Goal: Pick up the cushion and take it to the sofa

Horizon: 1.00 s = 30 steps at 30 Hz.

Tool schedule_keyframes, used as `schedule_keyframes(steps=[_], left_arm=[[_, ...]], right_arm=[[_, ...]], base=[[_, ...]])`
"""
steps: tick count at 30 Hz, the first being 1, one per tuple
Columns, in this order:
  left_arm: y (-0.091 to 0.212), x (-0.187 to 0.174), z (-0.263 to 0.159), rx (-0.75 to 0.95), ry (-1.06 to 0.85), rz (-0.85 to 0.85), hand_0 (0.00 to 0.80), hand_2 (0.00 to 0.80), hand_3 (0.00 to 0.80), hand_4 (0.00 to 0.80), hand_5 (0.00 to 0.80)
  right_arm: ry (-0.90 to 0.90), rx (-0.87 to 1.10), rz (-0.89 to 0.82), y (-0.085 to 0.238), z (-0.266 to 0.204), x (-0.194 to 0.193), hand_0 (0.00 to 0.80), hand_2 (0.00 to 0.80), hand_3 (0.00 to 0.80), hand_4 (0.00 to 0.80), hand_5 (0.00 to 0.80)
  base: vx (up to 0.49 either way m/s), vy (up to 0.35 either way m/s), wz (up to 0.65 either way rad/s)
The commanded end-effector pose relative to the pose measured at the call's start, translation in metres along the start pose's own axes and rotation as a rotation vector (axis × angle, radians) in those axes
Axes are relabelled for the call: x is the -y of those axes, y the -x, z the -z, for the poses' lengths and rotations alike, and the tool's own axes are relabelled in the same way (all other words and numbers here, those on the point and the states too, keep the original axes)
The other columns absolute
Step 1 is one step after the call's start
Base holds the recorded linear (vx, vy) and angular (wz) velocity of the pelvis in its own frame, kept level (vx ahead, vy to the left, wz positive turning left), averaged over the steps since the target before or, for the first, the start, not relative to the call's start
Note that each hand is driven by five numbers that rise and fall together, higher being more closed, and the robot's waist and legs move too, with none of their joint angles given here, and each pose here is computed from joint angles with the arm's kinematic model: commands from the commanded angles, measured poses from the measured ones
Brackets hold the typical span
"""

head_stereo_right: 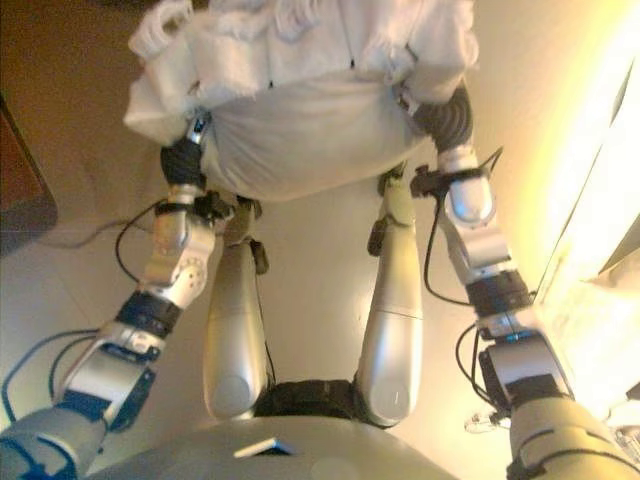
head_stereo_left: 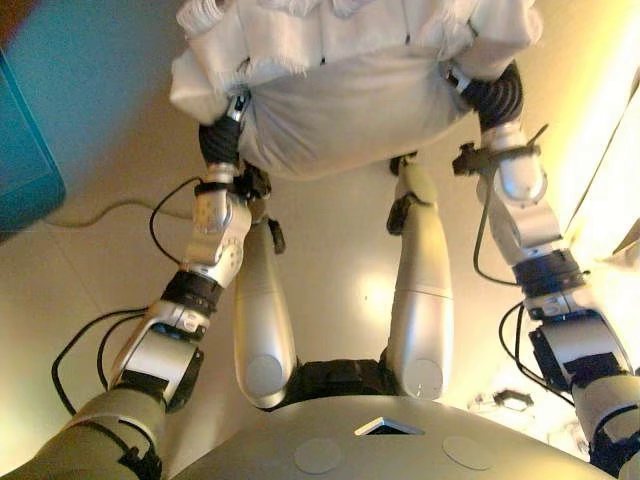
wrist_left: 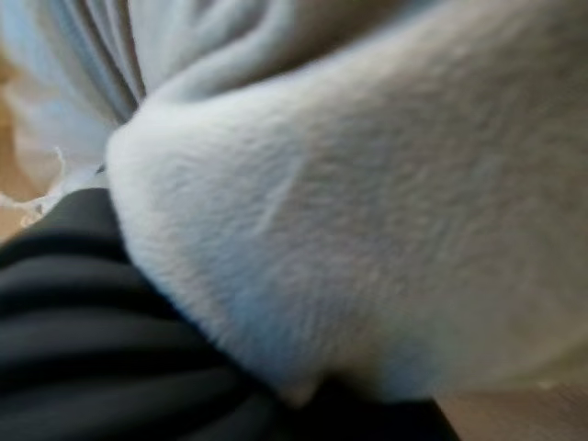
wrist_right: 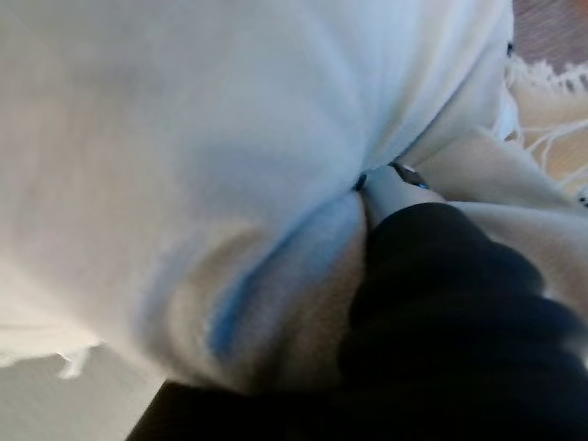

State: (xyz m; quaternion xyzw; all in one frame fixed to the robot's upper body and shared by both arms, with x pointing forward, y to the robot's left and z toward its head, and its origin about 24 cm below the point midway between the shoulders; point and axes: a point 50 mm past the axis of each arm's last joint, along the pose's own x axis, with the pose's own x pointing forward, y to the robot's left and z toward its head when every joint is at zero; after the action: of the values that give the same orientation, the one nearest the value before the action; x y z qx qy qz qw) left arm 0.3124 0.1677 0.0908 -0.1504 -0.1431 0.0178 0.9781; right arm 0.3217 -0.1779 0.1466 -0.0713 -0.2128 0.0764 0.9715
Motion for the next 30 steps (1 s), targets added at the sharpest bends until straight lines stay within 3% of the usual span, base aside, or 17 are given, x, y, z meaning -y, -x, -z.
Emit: schedule_keyframes(steps=[1,18,30], left_arm=[[0.006,0.052,-0.047,0.231,0.150,0.260,0.800,0.800,0.800,0.800,0.800],[0.087,0.001,-0.020,0.069,0.099,0.181,0.800,0.800,0.800,0.800,0.800],[0.099,-0.004,-0.011,-0.026,0.091,0.170,0.800,0.800,0.800,0.800,0.800]], right_arm=[[-0.011,0.227,-0.291,0.009,-0.043,-0.046,0.800,0.800,0.800,0.800,0.800],[-0.118,0.051,-0.215,0.101,-0.010,-0.047,0.800,0.800,0.800,0.800,0.800],[-0.209,-0.022,-0.177,0.108,-0.006,-0.052,0.800,0.800,0.800,0.800,0.800]], base=[[0.051,0.133,-0.49],[0.162,0.060,0.03],[0.067,-0.053,0.06]])
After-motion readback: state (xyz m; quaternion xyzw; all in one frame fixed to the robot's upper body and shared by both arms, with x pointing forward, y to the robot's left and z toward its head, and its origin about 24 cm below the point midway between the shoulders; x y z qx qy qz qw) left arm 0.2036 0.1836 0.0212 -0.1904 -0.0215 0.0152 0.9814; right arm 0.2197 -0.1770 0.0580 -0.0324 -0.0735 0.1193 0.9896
